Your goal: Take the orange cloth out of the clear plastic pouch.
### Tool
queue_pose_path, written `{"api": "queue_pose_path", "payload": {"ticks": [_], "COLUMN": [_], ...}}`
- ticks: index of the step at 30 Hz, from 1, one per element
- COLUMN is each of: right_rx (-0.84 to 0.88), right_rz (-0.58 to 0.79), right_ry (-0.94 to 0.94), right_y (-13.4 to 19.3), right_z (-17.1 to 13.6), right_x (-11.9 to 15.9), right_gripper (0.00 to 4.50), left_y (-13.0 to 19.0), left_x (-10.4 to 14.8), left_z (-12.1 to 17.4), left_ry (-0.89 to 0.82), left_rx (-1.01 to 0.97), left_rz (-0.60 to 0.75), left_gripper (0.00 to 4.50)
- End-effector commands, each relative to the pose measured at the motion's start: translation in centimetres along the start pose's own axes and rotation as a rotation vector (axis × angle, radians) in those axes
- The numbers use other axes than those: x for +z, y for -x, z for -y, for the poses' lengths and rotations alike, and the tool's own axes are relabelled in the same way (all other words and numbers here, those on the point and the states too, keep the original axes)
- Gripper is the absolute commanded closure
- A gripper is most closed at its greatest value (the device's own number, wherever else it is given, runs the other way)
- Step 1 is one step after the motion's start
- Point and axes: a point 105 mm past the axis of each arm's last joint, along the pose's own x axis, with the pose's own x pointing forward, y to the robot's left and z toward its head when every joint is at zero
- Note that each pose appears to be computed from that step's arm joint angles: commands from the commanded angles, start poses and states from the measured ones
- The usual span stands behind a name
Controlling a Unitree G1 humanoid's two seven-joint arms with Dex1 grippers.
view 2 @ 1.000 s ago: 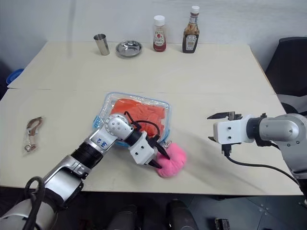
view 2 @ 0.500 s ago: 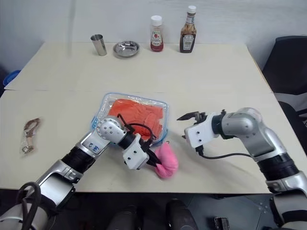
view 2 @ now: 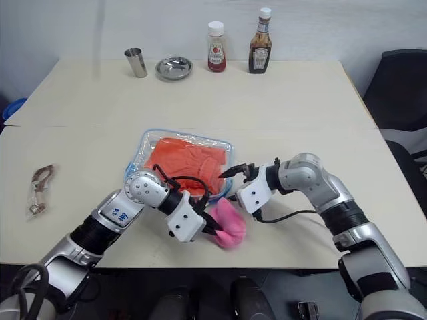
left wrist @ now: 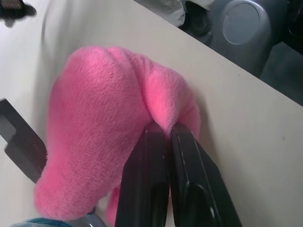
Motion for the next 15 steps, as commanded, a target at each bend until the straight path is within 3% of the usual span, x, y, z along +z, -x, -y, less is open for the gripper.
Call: {"api": "queue_pose_path", "payload": {"ticks": [1, 7, 15], "right_rx": [-0.031, -0.037, -0.02], "right_rz": [0.012, 0.0, -0.033], "right_ry": [0.035, 0.039, 0.029], "right_y": [-0.2, -0.4, 1.0], "right_z": [1.0, 1.1, 0.9], "right_x": [0.2, -0.2, -1.1], "right_gripper": [2.37, 4.48, 4.48], "left_y": [0.2, 0.3, 3.1], "left_x": [0.5, 0.6, -0.2], "left_z": [-0.2, -0.4, 0.0], "left_ry": [-0.009, 0.002, 0.172], "left_rx": [0.021, 0.03, 0.141], "left_rz": [0.0, 0.005, 0.008], "left_gripper": [4.5, 4.5, 4.5]}}
